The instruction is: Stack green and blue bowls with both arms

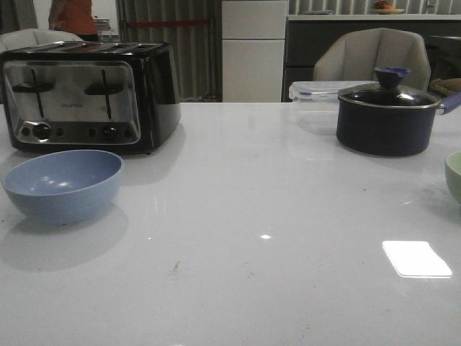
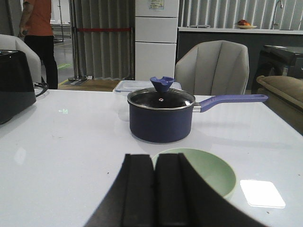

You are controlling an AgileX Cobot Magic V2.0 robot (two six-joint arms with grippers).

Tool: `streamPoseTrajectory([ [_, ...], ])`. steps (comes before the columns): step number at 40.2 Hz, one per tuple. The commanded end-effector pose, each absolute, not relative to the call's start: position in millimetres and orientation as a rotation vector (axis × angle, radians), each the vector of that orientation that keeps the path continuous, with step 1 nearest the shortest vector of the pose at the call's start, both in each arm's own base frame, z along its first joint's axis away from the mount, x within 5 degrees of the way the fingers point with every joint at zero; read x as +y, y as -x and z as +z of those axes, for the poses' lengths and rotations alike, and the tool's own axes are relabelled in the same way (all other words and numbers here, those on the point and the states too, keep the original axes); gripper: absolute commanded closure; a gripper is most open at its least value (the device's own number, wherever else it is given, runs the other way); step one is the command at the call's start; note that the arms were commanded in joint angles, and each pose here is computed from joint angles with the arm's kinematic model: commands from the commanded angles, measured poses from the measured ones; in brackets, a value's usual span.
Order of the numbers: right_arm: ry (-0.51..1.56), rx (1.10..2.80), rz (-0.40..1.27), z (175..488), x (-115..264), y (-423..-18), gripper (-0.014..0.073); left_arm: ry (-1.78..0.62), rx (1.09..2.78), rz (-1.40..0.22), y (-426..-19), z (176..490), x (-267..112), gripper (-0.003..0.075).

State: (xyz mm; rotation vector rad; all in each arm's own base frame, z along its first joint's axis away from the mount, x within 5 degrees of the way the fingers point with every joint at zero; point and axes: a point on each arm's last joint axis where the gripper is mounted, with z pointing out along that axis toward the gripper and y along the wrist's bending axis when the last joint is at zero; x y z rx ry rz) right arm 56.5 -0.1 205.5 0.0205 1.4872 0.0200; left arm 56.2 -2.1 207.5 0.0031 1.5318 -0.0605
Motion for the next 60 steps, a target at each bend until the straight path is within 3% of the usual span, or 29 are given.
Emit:
streamPoseTrajectory([
  [1, -0.015, 1.386, 0.008, 215.0, -0.2, -53.7, 0.055, -0.004, 1.439, -0.076, -54.4, 213.5, -2.7, 0.0621],
  [44, -0.014, 1.366, 0.008, 217.9, -0.2, -53.2, 0.055, -0.008, 1.386, -0.078, -53.6, 218.8, -3.0, 0.0621],
  [50, -0.012, 1.314, 0.01, 235.9, 0.0, -49.2, 0.055, -0.006, 1.267, -0.09, -48.6, 240.4, -3.1, 0.0621],
  [60, -0.015, 1.25, 0.007, 300.5, -0.3, -32.3, 0.055, -0.004, 1.116, -0.09, -28.0, 305.4, -1.9, 0.0621],
])
